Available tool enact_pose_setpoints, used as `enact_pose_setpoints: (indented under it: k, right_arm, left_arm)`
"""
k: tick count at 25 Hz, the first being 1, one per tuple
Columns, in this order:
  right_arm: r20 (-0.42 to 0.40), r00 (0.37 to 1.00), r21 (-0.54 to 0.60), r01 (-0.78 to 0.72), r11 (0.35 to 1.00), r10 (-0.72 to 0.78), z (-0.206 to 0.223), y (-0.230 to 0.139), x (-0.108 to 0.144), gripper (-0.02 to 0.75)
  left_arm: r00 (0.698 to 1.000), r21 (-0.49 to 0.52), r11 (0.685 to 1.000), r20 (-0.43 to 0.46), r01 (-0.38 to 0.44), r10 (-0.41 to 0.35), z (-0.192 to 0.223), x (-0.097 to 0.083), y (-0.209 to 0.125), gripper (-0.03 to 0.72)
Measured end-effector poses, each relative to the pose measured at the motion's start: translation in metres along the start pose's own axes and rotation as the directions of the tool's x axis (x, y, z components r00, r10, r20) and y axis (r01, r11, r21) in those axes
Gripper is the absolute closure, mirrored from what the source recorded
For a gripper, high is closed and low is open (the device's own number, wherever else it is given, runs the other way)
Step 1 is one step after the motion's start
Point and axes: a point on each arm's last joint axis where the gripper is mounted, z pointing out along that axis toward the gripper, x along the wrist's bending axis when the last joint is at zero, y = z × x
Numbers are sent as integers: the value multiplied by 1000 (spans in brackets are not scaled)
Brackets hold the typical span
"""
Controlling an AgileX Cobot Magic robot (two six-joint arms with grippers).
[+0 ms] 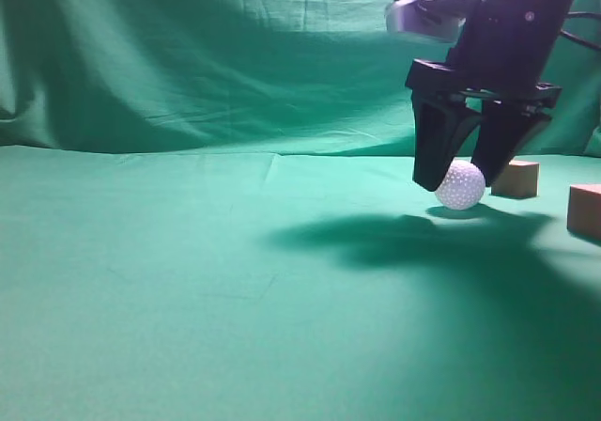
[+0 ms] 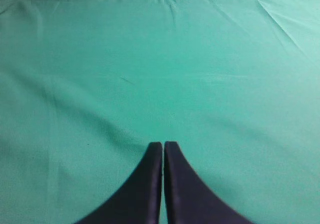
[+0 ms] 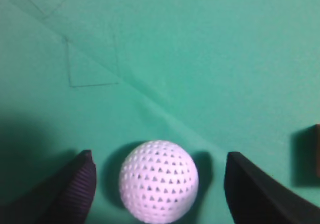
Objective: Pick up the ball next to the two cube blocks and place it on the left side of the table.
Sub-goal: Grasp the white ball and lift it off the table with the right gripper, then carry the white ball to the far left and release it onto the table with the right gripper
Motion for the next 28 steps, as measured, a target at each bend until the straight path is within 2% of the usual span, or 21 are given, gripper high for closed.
enact_pose_setpoints:
  k: [1, 5, 10, 12, 16, 20, 25, 28]
  right_arm:
    - [1, 1000, 2, -1, 1000, 1, 2, 0, 0, 206]
    - [4, 1000, 0, -3, 1000, 3, 6, 0, -2, 419]
    - [1, 1000, -40, 21, 999, -21, -2, 15, 5, 421]
    - [-19, 999, -106, 29, 994, -31, -13, 35, 16, 421]
    - [-76, 995, -322, 41, 946, -69, -36, 85, 62, 421]
    - [-111, 985, -506, 59, 861, -132, -27, 128, 125, 421]
    - [-129, 963, -594, 116, 796, -237, 28, 159, 202, 421]
    - [-125, 947, -609, 162, 776, -296, 67, 165, 231, 421]
  left_arm:
    - [1000, 0, 1000, 0, 0, 0, 0, 0, 0, 688]
    - [1000, 0, 1000, 0, 0, 0, 0, 0, 0, 688]
    - [1000, 0, 1000, 0, 0, 0, 0, 0, 0, 688]
    - [1000, 0, 1000, 0, 0, 0, 0, 0, 0, 688]
    - [1000, 0, 1000, 0, 0, 0, 0, 0, 0, 688]
    - [1000, 0, 1000, 0, 0, 0, 0, 0, 0, 688]
    - [1000, 0, 1000, 0, 0, 0, 0, 0, 0, 688]
    - [1000, 0, 1000, 0, 0, 0, 0, 0, 0, 688]
